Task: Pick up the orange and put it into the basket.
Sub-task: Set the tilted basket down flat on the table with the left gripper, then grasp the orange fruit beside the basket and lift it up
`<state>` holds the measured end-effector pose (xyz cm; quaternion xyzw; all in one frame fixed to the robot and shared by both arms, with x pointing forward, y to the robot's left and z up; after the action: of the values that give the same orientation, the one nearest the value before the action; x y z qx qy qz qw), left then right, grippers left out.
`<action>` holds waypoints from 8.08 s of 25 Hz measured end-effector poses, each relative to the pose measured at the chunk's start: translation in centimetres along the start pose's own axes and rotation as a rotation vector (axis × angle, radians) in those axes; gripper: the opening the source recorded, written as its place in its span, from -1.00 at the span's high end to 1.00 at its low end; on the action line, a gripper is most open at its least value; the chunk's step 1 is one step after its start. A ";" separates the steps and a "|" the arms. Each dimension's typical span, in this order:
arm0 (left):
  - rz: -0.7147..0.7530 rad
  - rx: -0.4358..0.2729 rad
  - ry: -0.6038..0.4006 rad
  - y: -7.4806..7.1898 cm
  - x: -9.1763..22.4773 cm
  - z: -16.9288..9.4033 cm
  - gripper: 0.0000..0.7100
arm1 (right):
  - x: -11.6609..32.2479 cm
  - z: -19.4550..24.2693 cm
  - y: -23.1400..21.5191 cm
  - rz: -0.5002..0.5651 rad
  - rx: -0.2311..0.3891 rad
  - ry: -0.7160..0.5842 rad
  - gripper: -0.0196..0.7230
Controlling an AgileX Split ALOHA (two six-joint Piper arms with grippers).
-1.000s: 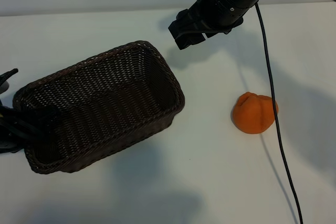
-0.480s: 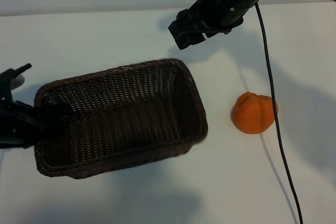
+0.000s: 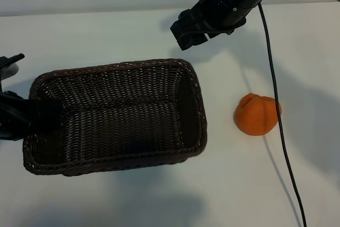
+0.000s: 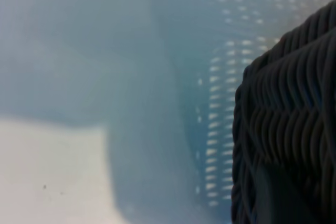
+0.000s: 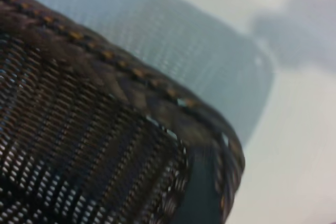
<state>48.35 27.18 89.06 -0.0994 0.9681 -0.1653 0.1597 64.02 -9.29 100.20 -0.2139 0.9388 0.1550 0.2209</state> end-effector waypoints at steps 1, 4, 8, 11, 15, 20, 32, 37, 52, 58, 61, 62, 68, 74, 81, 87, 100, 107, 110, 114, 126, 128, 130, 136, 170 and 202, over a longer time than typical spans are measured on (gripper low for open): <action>0.012 0.004 -0.003 -0.2 -0.3 -0.1 0.56 | 0.0 0.0 0.0 0.001 0.000 0.000 -0.66; 0.027 0.010 -0.031 -0.5 -1.3 -0.6 0.56 | 0.0 0.0 0.0 0.001 0.000 0.001 -0.66; 0.049 0.008 -0.059 -0.8 -2.6 -1.0 0.56 | 0.0 0.0 0.0 0.001 0.000 0.002 -0.66; 0.050 0.001 -0.037 -0.5 -3.1 -0.3 0.56 | 0.0 0.0 0.0 0.001 0.000 0.003 -0.66; 0.044 -0.012 0.004 0.0 -3.6 1.1 0.56 | 0.0 0.0 0.0 0.001 0.000 0.003 -0.66; 0.050 -0.013 0.001 -0.1 -5.6 2.0 0.56 | 0.1 0.0 0.0 0.001 -0.001 0.007 -0.66; 0.096 0.080 -0.004 -2.8 -8.8 4.6 0.56 | 0.2 0.0 0.0 0.001 -0.002 0.012 -0.66; 0.109 0.100 0.007 -4.1 -9.4 6.1 0.56 | 0.2 0.0 0.0 0.001 -0.002 0.014 -0.66; 0.035 0.071 -0.023 -3.7 -10.7 7.9 0.56 | 0.4 0.0 0.1 0.001 -0.004 0.024 -0.66; 0.078 0.080 0.002 -5.1 -10.0 8.8 0.56 | 0.4 0.0 0.1 0.001 -0.004 0.025 -0.66; 0.096 0.089 0.012 -6.0 -9.6 9.2 0.56 | 0.4 0.0 0.1 0.001 -0.004 0.025 -0.66; 0.094 0.092 0.011 -6.1 -9.6 9.2 0.56 | 0.4 0.0 0.1 0.001 -0.004 0.025 -0.66; 0.083 0.100 0.017 -6.2 -9.5 9.3 0.39 | 0.5 0.0 0.1 0.001 -0.005 0.028 -0.66; 0.069 0.117 0.035 -6.5 -9.2 9.2 -0.72 | 0.5 0.0 0.1 0.001 -0.005 0.028 -0.66; 0.065 0.127 0.047 -6.7 -9.0 9.1 -0.79 | 0.5 0.0 0.1 0.001 -0.005 0.028 -0.66; 0.091 0.158 0.016 -7.8 -9.3 6.8 -0.74 | 0.5 0.0 0.1 0.001 -0.005 0.028 -0.66; 0.151 0.204 -0.088 -8.8 -11.0 0.1 -0.67 | 0.5 0.0 0.1 0.001 -0.005 0.028 -0.66; 0.177 0.135 -0.113 -9.2 -13.3 -2.7 -0.67 | 0.5 0.0 0.1 0.001 -0.005 0.028 -0.66; 0.172 0.065 -0.123 -8.6 -14.2 -3.6 -0.67 | 0.4 0.0 0.0 -0.001 -0.002 0.023 -0.66; 0.169 0.007 -0.126 -8.0 -14.7 -4.5 -0.67 | 0.3 -0.1 -0.2 -0.013 0.014 0.015 -0.66; 0.156 0.088 -0.125 -9.3 -14.6 -4.6 -0.67 | 3.9 -6.2 -9.8 0.186 0.311 0.164 -0.63; 0.158 0.088 -0.125 -9.3 -14.6 -4.6 -0.67 | 4.4 -6.8 -10.9 0.214 0.316 0.178 -0.60; 0.158 0.088 -0.125 -9.3 -14.6 -4.6 -0.67 | 4.7 -7.0 -11.7 0.210 0.312 0.186 -0.57; 0.162 0.087 -0.125 -9.3 -14.6 -4.6 -0.67 | 6.7 -5.4 -11.3 0.207 0.233 0.246 -0.54; 0.179 0.086 -0.124 -9.3 -14.5 -4.5 -0.67 | 12.8 -1.0 -9.3 0.209 0.122 0.174 -0.54; 0.185 0.086 -0.124 -9.3 -14.5 -4.5 -0.66 | 15.4 4.7 -8.5 0.195 0.104 0.181 -0.54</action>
<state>61.62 23.44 100.39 -0.0130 0.9535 -0.1846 0.2379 57.18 -19.94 87.16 -0.1232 0.9780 0.1070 0.1298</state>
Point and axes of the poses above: a point on each arm's last joint axis where the gripper is mounted, z pointing out along that axis toward the gripper, y along the wrist's bending axis when the last joint is at zero, x = y × z, the point moved 7 cm from there along z, pointing out along that axis toward the gripper, and after that the axes turned 1 degree about -z, right-handed, at the moved point
